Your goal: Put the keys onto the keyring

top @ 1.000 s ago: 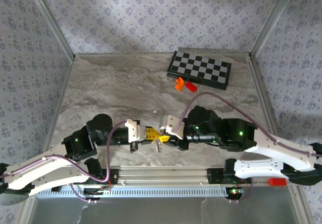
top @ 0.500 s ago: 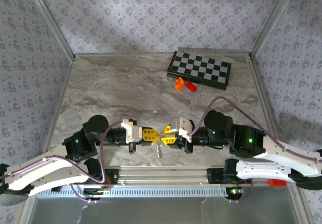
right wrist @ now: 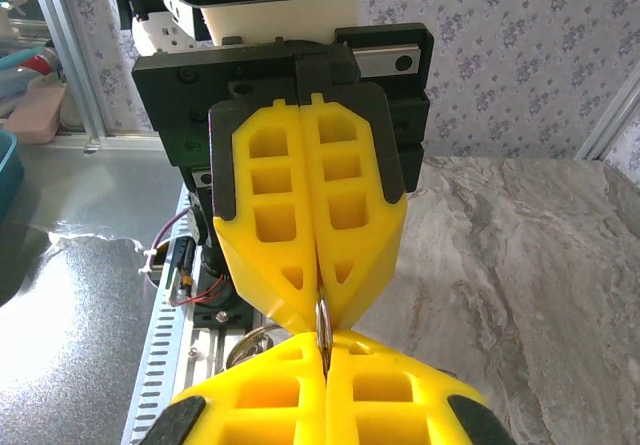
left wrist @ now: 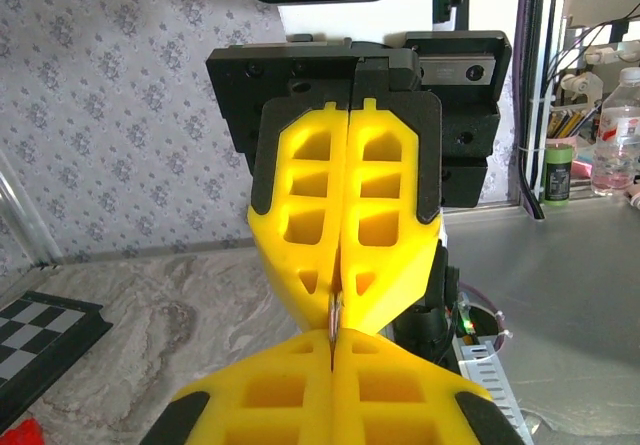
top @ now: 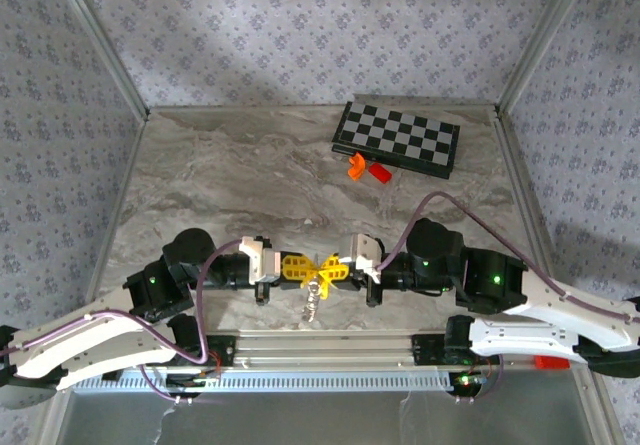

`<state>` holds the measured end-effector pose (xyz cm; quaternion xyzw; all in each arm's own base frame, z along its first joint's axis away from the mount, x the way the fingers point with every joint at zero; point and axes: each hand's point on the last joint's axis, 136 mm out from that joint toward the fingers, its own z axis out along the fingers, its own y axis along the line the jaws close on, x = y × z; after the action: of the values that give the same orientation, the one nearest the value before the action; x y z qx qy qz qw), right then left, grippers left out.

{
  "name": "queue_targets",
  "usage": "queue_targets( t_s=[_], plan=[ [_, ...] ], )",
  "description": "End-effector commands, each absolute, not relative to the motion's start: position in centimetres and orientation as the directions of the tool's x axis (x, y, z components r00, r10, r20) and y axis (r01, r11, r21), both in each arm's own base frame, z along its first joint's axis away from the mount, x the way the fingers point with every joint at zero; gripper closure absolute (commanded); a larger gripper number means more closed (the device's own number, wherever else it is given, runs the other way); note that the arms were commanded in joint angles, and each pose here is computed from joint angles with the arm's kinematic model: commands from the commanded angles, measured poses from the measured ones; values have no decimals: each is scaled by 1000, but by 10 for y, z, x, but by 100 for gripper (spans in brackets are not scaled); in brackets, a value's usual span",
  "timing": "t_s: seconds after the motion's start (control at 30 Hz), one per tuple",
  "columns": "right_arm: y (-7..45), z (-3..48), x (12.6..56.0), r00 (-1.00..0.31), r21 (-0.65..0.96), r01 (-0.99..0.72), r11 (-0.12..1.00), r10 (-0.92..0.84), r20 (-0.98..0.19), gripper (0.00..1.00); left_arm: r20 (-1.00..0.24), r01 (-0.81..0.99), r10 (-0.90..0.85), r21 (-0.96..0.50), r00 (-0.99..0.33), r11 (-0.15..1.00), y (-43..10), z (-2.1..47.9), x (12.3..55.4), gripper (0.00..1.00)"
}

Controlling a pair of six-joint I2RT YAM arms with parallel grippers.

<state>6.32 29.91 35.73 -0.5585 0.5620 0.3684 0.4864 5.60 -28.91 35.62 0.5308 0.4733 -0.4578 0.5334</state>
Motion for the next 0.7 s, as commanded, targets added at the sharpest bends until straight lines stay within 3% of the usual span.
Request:
queue_targets(
  t_s=[0.0, 0.17, 0.4, 0.67],
  plan=[
    [297, 354, 70, 84, -133, -982, 137, -313, -946, 100, -987, 986, 16, 161, 160, 42, -287, 363, 59, 100],
    [295, 338, 75, 86, -159, -978, 135, -437, -896, 100, -976, 977, 147, 177, 159, 117, -285, 337, 76, 83],
    [295, 321, 76, 63, -151, -983, 106, -578, -814, 100, -966, 972, 211, 182, 148, 152, -284, 326, 84, 85],
    [299, 315, 73, 62, -139, -987, 81, -605, -794, 100, -965, 973, 217, 181, 148, 140, -285, 328, 83, 89]
  ],
)
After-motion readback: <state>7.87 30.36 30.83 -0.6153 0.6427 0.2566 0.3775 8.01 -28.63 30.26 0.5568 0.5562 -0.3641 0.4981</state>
